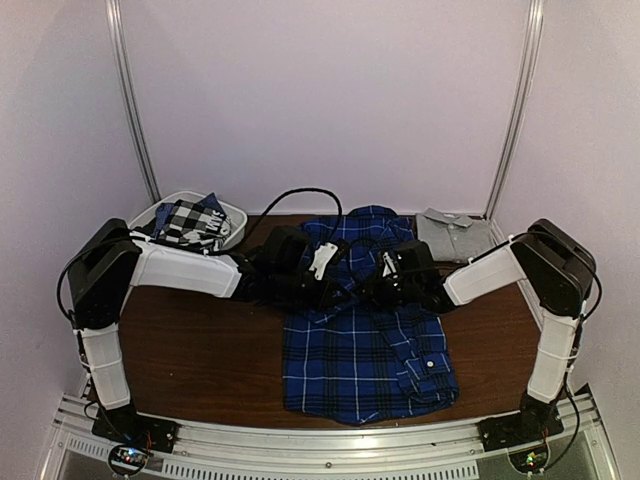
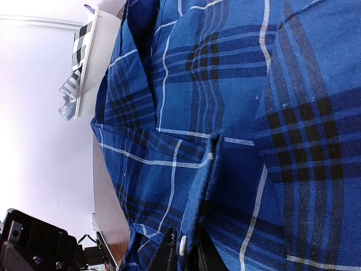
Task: Fold and stack the long sleeve shirts
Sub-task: Pass from the left arm to the right, then move the 1/3-folded shirt to the center of the board.
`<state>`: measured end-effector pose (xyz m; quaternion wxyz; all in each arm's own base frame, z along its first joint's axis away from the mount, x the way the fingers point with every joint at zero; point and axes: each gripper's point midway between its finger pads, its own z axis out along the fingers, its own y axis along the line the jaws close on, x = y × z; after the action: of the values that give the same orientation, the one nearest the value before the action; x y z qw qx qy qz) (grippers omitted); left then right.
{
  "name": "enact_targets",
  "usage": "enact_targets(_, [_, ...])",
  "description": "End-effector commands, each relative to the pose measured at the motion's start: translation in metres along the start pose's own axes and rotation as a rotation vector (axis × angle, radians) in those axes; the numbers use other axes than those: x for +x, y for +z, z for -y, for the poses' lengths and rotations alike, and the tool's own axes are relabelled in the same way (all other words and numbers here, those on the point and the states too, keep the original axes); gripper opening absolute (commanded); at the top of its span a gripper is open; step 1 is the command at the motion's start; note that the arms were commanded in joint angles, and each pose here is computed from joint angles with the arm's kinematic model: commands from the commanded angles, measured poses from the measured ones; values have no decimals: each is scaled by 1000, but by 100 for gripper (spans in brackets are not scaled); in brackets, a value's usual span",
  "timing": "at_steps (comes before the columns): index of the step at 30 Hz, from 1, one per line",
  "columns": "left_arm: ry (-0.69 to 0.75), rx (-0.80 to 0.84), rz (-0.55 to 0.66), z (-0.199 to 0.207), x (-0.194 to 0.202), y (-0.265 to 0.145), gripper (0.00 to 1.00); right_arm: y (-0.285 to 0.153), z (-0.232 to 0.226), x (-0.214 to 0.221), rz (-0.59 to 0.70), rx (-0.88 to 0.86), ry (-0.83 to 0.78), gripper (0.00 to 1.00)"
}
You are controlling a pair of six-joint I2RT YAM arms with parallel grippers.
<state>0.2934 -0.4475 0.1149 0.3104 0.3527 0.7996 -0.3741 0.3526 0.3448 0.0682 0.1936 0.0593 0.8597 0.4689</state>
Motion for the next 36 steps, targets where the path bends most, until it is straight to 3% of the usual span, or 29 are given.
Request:
enact_targets(1, [-6,3,54,2,-18,-1,0,4,-16,-8,12,-32,-30,7])
enact_targets(3, [-21,-15,59,1,-23,-5,6,3,-23,-14,24,-34,-53,0])
enact_targets(11, [-97,-95,138,-6,-53,-49,37,-20,-80,-74,160,-7,-254,0])
enact_targets(16, [-171,-218,209,-28,-72,-89,39,-34,-112,-112,233,55,-390,0])
enact_targets(19, [-242,-344,188,-56,-64,-108,40,-48,-126,-136,280,103,-454,0])
enact_targets(23, [-313,-395,177,-80,-47,-124,39,-84,-144,-177,375,140,-496,0])
enact_targets(29, [-332,-400,137,-84,-28,-131,39,-156,-144,-242,550,238,-512,0])
enact_targets(36, [-401,-418,-19,-91,25,-119,38,-200,-142,-271,629,278,-566,0])
